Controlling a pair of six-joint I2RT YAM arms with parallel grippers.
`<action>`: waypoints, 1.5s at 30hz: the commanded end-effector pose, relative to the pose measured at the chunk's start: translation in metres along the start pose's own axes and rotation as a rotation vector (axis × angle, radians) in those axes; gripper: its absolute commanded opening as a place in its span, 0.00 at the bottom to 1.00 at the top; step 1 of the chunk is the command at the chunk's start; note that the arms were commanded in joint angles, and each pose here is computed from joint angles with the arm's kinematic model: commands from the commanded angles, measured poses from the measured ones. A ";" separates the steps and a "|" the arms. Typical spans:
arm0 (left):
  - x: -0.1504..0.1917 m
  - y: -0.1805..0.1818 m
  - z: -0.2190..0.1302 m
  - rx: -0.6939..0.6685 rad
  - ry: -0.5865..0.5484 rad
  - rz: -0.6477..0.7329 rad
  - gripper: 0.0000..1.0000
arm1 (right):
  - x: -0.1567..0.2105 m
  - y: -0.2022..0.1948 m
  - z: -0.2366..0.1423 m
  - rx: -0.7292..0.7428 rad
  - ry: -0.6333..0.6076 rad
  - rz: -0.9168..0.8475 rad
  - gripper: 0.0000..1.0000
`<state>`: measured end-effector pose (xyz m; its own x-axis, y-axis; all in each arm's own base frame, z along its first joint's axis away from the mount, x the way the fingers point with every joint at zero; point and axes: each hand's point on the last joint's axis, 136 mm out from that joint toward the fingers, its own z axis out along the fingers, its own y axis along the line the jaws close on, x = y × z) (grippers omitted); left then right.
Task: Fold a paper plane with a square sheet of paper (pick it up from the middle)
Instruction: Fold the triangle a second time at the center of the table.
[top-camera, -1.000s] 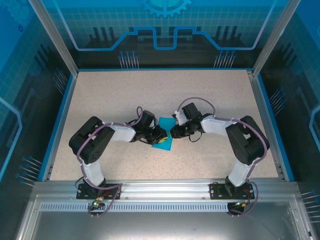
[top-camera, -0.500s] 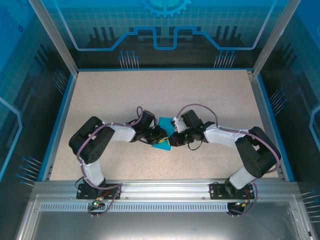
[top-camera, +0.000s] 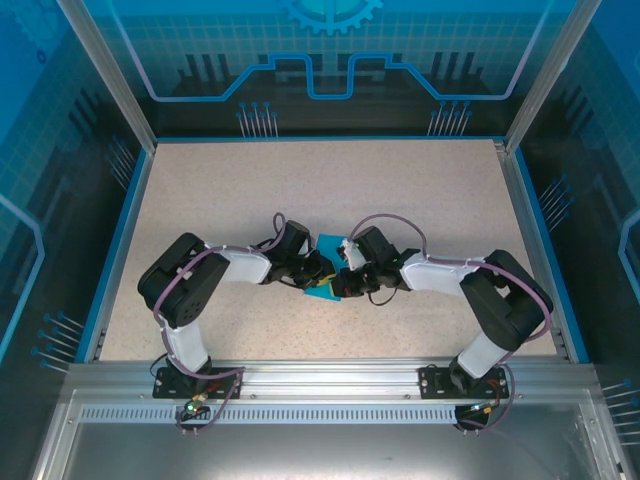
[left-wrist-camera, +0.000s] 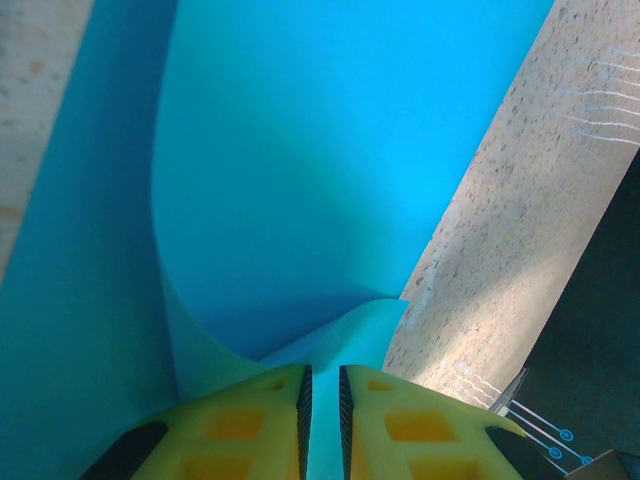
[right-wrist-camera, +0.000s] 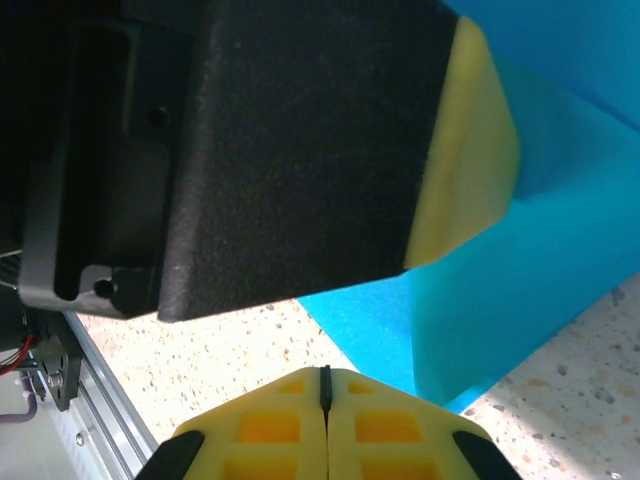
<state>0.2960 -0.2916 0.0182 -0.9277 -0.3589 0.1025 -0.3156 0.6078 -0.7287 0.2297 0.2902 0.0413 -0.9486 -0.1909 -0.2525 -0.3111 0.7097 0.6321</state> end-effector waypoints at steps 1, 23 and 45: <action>0.005 0.013 0.007 -0.046 0.017 -0.028 0.19 | -0.002 -0.003 0.007 0.005 0.001 0.033 0.06; 0.004 0.016 0.010 -0.051 0.022 -0.029 0.19 | 0.034 -0.047 0.012 0.098 0.101 0.158 0.08; 0.005 0.021 0.012 -0.066 0.027 -0.036 0.18 | 0.010 -0.010 -0.010 -0.011 0.020 0.216 0.10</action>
<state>0.2970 -0.2947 0.0178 -0.9303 -0.3524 0.1017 -0.3096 0.6057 -0.7330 0.2207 0.2700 0.0269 -0.9904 -0.0890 -0.1054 -0.1359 0.7600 0.6355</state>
